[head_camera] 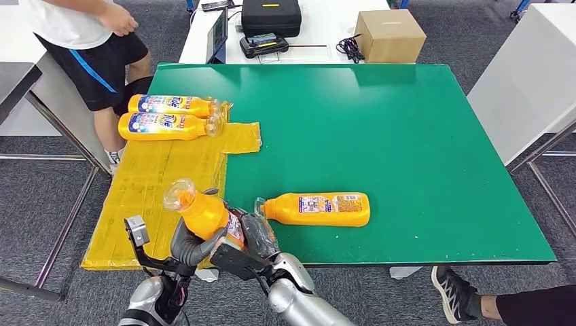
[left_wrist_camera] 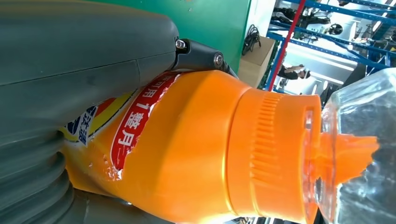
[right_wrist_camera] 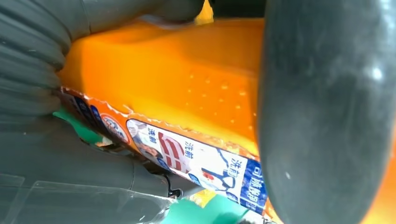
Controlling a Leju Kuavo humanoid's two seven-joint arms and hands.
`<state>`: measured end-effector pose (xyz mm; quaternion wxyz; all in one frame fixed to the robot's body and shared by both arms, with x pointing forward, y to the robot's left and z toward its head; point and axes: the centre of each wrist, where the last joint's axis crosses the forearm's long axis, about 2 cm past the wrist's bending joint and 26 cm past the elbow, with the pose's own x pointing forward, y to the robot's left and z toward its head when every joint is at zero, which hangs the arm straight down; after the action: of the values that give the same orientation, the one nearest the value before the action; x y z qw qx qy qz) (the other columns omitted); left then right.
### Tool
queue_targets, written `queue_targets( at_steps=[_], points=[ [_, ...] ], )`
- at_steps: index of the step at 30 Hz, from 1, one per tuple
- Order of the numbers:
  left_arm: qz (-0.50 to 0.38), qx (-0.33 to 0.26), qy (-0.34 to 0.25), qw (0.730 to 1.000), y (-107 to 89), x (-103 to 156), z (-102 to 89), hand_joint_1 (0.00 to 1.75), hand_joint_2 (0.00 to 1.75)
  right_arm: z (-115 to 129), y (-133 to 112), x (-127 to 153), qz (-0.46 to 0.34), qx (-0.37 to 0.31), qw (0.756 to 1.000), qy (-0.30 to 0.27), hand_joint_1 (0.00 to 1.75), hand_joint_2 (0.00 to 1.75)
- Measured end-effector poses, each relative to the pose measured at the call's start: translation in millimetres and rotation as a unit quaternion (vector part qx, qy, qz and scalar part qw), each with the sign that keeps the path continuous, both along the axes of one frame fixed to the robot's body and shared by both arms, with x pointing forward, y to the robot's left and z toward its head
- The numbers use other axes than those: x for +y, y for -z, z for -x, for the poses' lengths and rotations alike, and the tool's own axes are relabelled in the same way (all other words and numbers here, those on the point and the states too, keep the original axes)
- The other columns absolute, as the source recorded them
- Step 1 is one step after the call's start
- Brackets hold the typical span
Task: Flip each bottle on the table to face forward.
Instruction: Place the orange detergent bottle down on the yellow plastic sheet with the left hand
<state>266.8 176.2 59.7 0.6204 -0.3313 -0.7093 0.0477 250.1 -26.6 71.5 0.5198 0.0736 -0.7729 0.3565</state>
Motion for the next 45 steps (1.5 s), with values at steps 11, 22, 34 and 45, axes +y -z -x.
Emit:
queue_targets(
  at_steps=[11,22,34,45],
  points=[
    [-0.06,-0.034,-0.1,0.993,-20.9,19,-18.0,1.75,1.75,0,-32,-7,-0.078,-0.049,0.995,0.045,0.0,0.0],
    [-0.083,-0.049,-0.169,0.981,-29.2,42,-29.7,1.75,1.75,4,-60,-19,-0.159,-0.089,0.981,0.065,0.0,0.0],
    [-0.171,-0.083,-0.259,0.947,-44.4,57,-45.3,1.75,1.75,8,-79,-28,-0.221,-0.126,0.963,0.086,0.0,0.0],
    [-0.642,-0.302,-0.405,0.577,-81.3,80,-91.2,1.75,1.75,11,-106,-35,-0.309,-0.15,0.935,0.092,0.0,0.0]
  ],
)
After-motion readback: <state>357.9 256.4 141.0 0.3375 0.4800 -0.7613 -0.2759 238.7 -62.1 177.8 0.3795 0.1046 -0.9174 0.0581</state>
